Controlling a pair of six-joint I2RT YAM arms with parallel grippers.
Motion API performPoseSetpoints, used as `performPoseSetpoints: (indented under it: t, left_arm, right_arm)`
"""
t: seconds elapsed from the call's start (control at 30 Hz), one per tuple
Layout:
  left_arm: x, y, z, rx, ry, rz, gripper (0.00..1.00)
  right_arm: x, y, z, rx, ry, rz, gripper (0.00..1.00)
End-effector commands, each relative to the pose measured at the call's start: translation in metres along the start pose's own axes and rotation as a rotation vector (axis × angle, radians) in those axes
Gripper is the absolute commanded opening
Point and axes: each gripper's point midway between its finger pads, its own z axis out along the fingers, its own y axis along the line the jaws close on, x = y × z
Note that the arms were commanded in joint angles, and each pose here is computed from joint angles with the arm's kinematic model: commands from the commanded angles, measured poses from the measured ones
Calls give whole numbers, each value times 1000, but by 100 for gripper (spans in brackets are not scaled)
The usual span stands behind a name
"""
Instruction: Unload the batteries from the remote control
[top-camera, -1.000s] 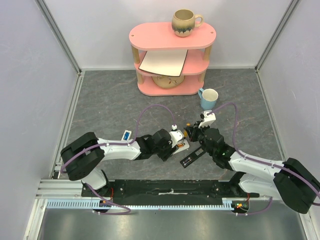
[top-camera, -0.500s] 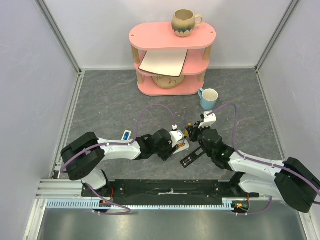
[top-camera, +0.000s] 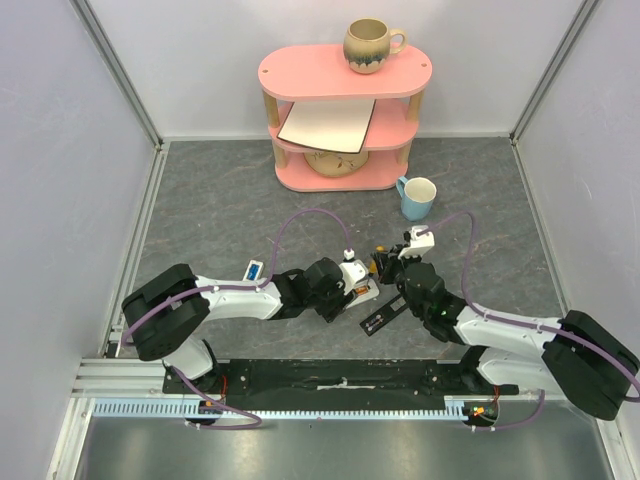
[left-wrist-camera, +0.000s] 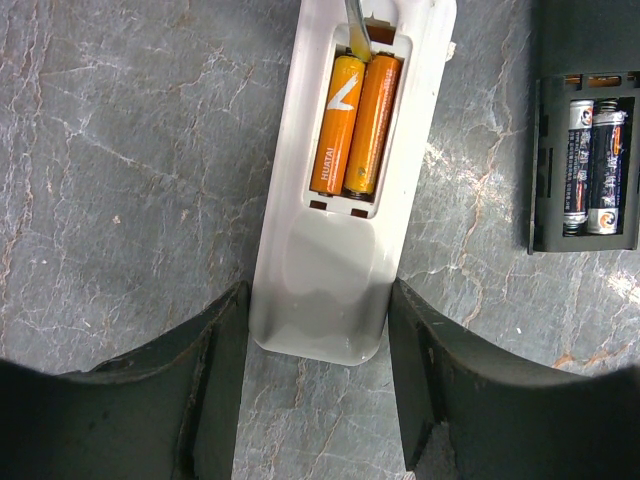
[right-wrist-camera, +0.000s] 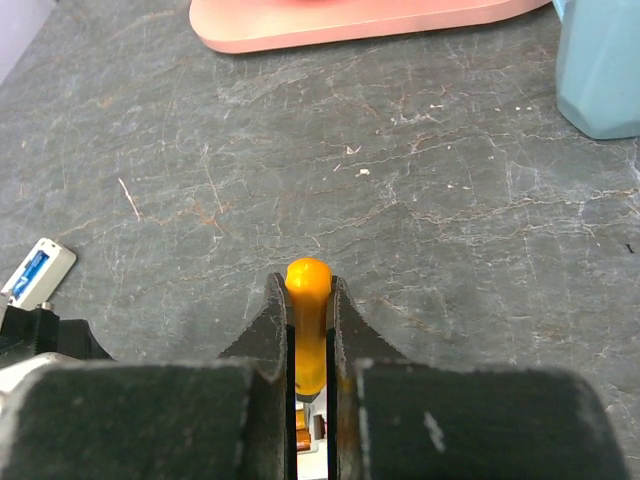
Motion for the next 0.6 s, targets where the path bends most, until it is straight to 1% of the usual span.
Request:
performPoseSetpoints:
  t: [0.0, 0.27, 0.57]
  left_arm:
    - [0, -7, 3, 33, 14, -32, 2]
    - [1, -7, 2, 34, 14, -33, 2]
    - [0, -7, 2, 32, 12, -33, 2]
  right_arm:
    - [5, -3, -4, -1, -37, 100, 0]
    - [6, -6, -14, -19, -66, 208, 0]
    - [-19, 17, -24, -151, -127, 271, 0]
